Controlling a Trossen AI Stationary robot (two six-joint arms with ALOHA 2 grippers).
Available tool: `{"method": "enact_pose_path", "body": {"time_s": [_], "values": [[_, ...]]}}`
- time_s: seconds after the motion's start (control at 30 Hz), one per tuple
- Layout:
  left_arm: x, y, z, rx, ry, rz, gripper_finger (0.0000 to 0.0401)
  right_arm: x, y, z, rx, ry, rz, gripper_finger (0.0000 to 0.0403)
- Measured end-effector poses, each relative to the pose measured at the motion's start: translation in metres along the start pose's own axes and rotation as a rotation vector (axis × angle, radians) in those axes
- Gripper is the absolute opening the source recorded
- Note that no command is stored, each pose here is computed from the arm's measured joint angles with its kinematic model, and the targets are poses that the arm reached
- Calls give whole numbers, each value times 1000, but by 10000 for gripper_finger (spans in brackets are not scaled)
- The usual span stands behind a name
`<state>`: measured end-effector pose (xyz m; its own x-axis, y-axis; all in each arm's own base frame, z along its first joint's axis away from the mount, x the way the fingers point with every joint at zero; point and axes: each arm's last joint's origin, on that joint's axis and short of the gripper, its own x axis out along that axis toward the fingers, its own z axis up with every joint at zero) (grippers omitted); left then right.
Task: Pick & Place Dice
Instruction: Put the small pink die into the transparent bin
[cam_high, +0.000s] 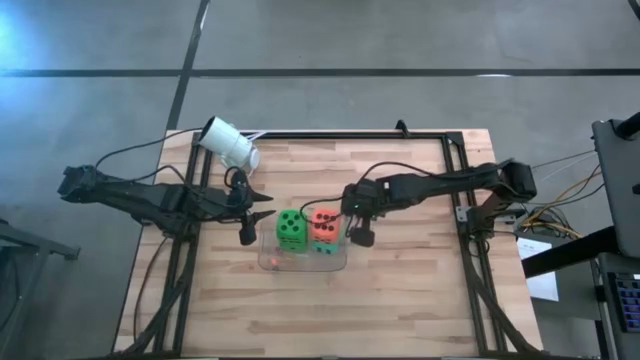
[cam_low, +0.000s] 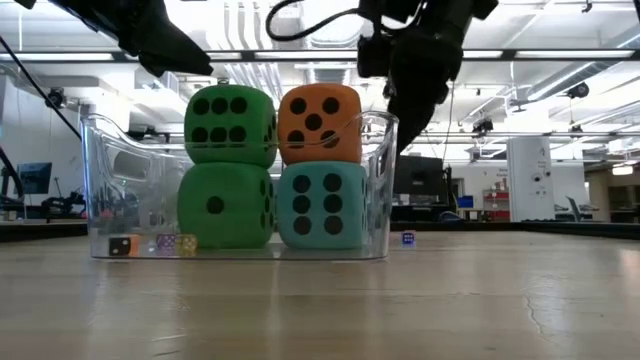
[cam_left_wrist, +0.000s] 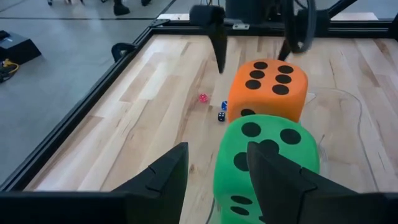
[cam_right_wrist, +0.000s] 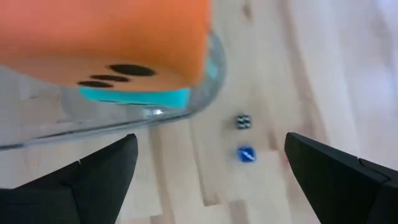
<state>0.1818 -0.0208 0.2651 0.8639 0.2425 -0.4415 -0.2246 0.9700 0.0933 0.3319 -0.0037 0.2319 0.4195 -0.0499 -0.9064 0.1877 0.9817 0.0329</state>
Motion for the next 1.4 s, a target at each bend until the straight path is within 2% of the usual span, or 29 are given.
{"method": "enact_pose_path", "body": {"time_s": [0.1,0.23,0.5,0.63,1.07,1.4], "values": [[0,0,0,0,1,0,170,-7,-7,-5,45,16,-64,400],[0,0,0,1,2,0,170,-8,-20,-5,155,19,-87,400],[0,0,0,1,2,0,170,3,-53,-15,345,73,-143,400],[0,0,0,1,2,0,170,9,-69,-22,396,101,-168,400],[0,0,0,1,2,0,170,32,-81,-37,426,74,-175,400],[0,0,0,0,-1,0,171,62,-84,-37,391,126,-182,400]]}}
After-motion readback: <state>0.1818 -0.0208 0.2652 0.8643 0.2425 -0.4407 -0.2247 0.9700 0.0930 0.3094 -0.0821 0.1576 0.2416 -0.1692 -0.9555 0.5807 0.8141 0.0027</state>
